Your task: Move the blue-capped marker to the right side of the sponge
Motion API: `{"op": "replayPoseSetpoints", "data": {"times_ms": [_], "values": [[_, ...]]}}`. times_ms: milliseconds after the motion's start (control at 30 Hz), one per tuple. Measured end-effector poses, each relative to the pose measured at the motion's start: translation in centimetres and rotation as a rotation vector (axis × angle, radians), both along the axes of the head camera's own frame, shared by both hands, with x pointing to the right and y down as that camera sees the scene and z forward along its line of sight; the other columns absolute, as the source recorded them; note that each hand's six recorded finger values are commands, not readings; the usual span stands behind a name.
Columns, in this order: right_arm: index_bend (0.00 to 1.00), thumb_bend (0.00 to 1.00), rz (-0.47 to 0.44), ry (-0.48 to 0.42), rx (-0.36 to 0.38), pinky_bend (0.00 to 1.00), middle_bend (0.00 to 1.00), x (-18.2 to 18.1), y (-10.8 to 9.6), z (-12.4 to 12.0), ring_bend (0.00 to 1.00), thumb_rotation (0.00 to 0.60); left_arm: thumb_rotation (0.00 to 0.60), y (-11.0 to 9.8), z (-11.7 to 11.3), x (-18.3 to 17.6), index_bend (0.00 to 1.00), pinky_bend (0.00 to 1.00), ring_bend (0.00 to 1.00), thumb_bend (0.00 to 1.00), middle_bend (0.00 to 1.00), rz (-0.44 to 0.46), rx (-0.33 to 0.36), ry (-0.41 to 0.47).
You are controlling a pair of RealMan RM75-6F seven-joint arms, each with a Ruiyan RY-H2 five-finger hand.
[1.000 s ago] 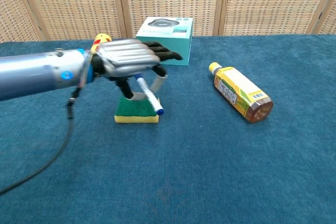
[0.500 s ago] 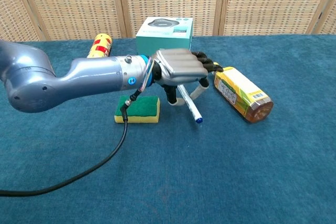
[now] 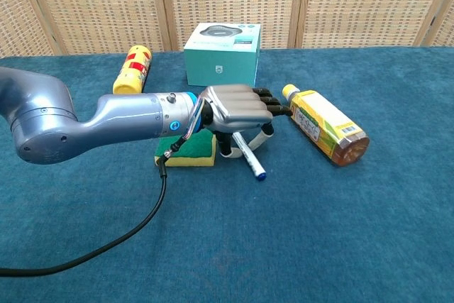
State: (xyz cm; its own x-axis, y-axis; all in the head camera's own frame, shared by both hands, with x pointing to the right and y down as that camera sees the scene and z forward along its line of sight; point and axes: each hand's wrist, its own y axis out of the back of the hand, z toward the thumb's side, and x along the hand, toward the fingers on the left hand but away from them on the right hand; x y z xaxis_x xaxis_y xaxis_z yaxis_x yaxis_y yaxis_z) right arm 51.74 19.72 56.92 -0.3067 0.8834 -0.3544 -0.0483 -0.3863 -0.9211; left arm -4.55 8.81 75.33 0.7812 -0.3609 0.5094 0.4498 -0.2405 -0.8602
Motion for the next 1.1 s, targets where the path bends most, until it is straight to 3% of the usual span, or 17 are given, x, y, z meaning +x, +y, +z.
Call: {"op": "replayPoseSetpoints", "data": {"times_ms": [367,667,833,1000,1100], "values": [[0.02,0.0,-0.001,0.002,0.003,0.0,0.0,-0.1,-0.1,0.0,0.0,0.6,0.6,-0.2,0.2,-0.5,0.36,0.0,0.0,0.36,0.0,-0.008,0.0,-0.002],[0.02,0.0,-0.005,0.002,0.01,0.0,0.0,-0.3,-0.1,-0.3,0.0,0.6,0.6,-0.4,-0.5,-0.5,0.31,0.0,0.0,0.35,0.0,-0.016,-0.003,0.023],[0.02,0.0,-0.011,-0.003,0.013,0.0,0.0,-0.6,-0.1,-0.4,0.0,0.6,0.6,-1.1,-2.1,-1.1,0.27,0.0,0.0,0.35,0.0,-0.033,0.003,0.076],[0.02,0.0,-0.034,-0.015,0.01,0.0,0.0,-1.5,0.1,-0.5,0.0,0.6,0.6,-2.6,-5.1,-3.1,0.2,0.0,0.0,0.22,0.0,-0.086,0.021,0.175],[0.02,0.0,-0.046,-0.023,0.006,0.0,0.0,-2.0,0.2,-0.6,0.0,0.6,0.6,-2.9,-7.3,-5.6,0.04,0.0,0.0,0.11,0.0,-0.146,0.007,0.232]]}}
